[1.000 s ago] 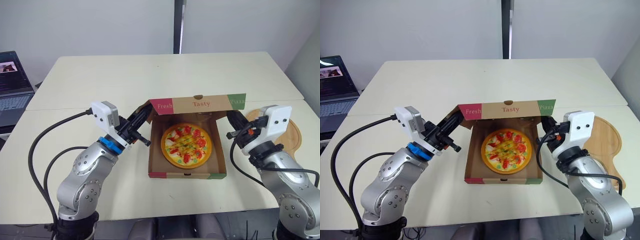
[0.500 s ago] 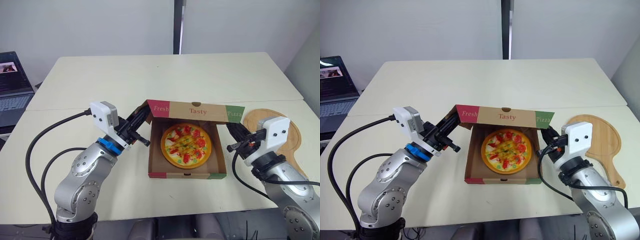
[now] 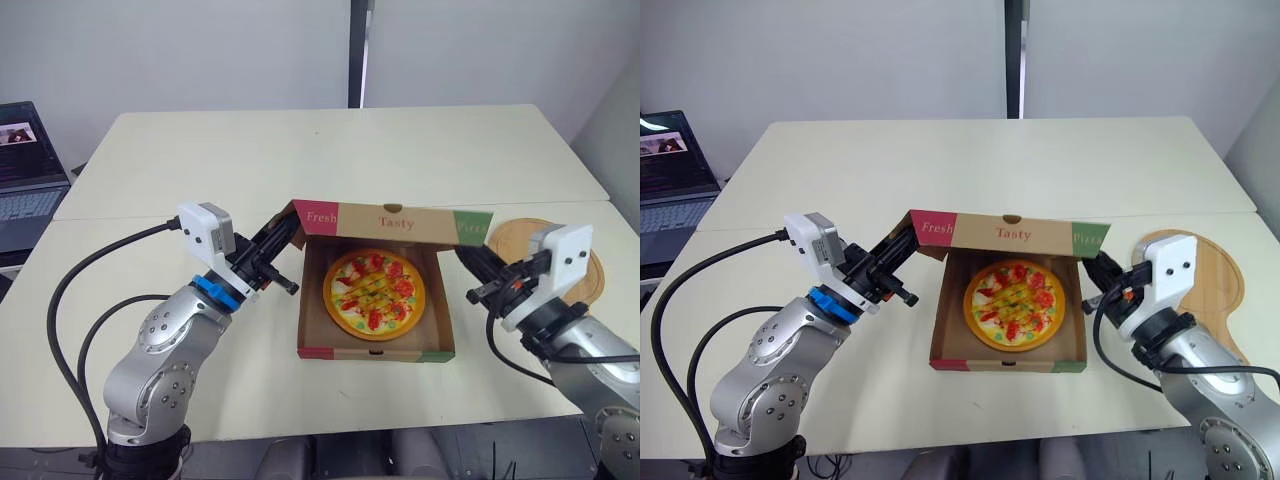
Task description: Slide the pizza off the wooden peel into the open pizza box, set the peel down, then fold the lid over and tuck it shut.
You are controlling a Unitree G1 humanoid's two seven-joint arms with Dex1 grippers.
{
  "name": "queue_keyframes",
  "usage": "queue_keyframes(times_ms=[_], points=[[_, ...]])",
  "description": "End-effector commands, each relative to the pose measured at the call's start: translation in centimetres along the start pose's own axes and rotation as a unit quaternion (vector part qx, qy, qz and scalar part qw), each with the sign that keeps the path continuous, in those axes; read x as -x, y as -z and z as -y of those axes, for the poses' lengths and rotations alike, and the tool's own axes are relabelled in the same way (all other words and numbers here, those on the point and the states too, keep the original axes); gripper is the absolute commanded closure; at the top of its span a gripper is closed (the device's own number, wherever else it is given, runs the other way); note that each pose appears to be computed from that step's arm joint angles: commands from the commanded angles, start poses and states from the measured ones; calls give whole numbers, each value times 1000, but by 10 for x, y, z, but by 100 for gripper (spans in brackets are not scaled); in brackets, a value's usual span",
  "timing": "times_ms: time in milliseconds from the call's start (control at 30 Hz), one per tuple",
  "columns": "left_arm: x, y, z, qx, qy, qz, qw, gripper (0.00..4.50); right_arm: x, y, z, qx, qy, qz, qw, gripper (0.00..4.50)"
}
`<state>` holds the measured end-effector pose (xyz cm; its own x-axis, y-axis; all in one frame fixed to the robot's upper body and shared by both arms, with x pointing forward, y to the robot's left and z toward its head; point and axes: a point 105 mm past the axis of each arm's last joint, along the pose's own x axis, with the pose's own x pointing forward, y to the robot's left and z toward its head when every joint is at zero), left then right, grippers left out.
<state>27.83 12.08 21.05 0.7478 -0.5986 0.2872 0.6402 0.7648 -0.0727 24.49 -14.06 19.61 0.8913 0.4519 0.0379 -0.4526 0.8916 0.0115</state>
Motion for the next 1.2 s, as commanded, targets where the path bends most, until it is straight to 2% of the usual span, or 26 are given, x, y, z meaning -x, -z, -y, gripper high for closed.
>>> queue_keyframes(times_ms=[33,267,467,600,700,767,900,1000,1200], points=[[3,-4,11,-3,29,5,1000,449,2,2,-21,25,-40,-2,999,450],[3,-3,12,-5,32,2,999,449,4,6,-15,16,-28,-1,999,450],[0,-5,15,-12,35,4,999,450,12,8,2,5,-14,-7,1000,242],[-2,-7,17,-16,38,6,999,450,30,16,25,1,-12,-54,998,106],[-3,-7,18,-17,39,7,999,450,43,18,37,7,-21,-84,996,106],[-3,-7,17,-17,39,7,999,450,47,3,59,18,4,-71,997,106],[-2,-5,14,-18,40,6,999,450,40,-23,81,42,18,-45,998,106],[-1,-4,12,-20,39,4,999,450,26,-42,84,53,1,-24,998,166],[2,0,10,-24,41,1,999,450,-7,-56,63,76,-79,-20,994,379]])
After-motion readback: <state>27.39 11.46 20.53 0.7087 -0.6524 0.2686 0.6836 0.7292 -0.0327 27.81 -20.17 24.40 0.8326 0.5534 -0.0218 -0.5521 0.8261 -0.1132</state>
